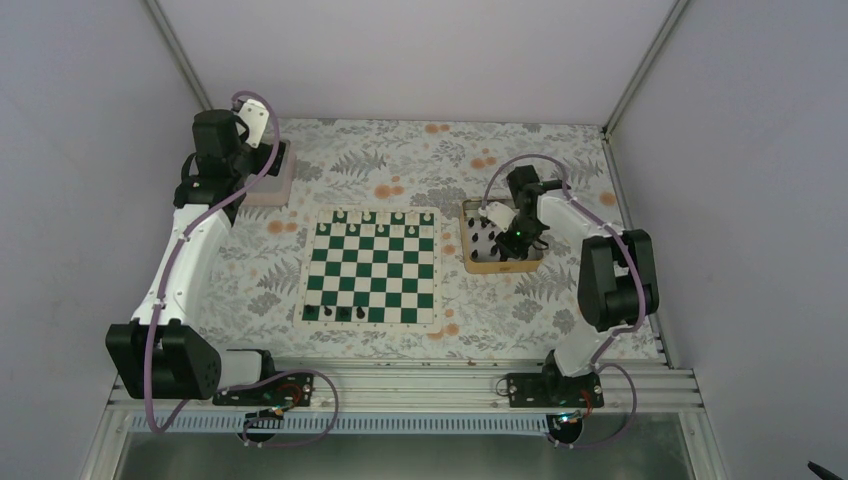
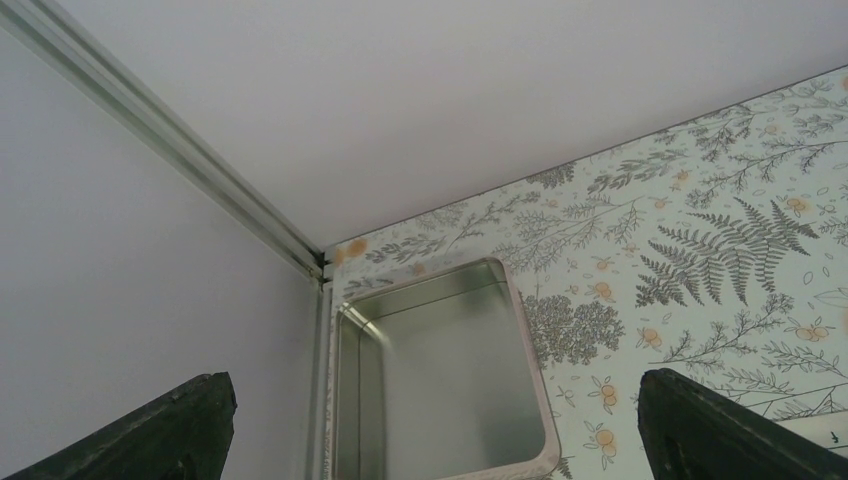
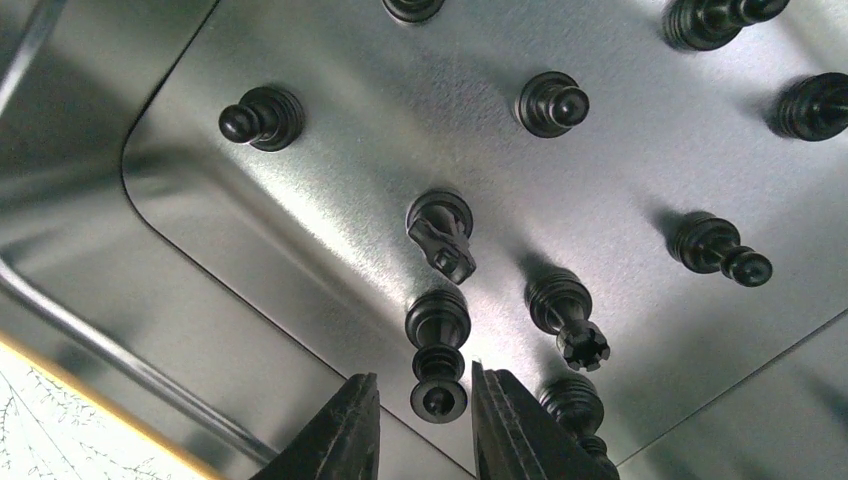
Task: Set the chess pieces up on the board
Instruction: Pick up the chess piece from the storage box.
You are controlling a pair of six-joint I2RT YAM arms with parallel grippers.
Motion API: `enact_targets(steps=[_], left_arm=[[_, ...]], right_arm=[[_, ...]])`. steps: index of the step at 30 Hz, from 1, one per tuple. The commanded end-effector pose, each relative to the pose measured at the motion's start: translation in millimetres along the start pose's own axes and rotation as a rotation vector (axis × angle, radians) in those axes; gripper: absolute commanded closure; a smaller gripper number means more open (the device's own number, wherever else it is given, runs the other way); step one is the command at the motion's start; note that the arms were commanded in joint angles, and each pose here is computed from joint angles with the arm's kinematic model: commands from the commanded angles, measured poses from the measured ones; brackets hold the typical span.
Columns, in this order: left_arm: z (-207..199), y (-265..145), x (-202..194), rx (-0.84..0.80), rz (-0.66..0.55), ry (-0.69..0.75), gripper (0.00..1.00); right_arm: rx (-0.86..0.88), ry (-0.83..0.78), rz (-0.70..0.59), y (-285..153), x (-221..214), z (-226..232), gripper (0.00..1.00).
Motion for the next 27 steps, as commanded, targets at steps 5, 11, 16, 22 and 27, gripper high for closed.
enact_targets(steps=[5, 11, 16, 22, 27], left_arm=[[4.6, -7.3, 4.7, 0.017, -0.036, 0.003, 0.00], [4.9, -6.9, 3.8, 0.021, -0.034, 0.009, 0.00], [4.7, -8.2, 4.3, 0.018, -0.039, 0.007, 0.00], [5.7, -8.6, 4.0, 0.025, -0.040, 0.012, 0.00], [7.1, -10.9, 8.0, 0.029, -0.052, 0.008, 0.00]], right_arm=[[-0.012, 0.004, 0.013, 6.7, 2.7, -2.5, 0.77], [-0.018, 0.007, 0.015, 6.2, 2.3, -3.0, 0.82], [-0.017, 0.007, 0.014, 6.3, 2.8, -3.4, 0.87], [-0.018, -0.005, -0.042, -15.4, 13.0, -3.8, 0.94], [-0.023, -0.033, -0.094, -51.2, 29.9, -1.9, 0.95]])
Point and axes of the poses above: each gripper's point midway between its finger pads, its own y axis out along the fingers, its own z axis along the line the jaws close on, x = y × z, the point moved 4 cm from there along -y, back along the fingers, and after that the axes turned 11 degrees about -y, right-handed, at the moved point
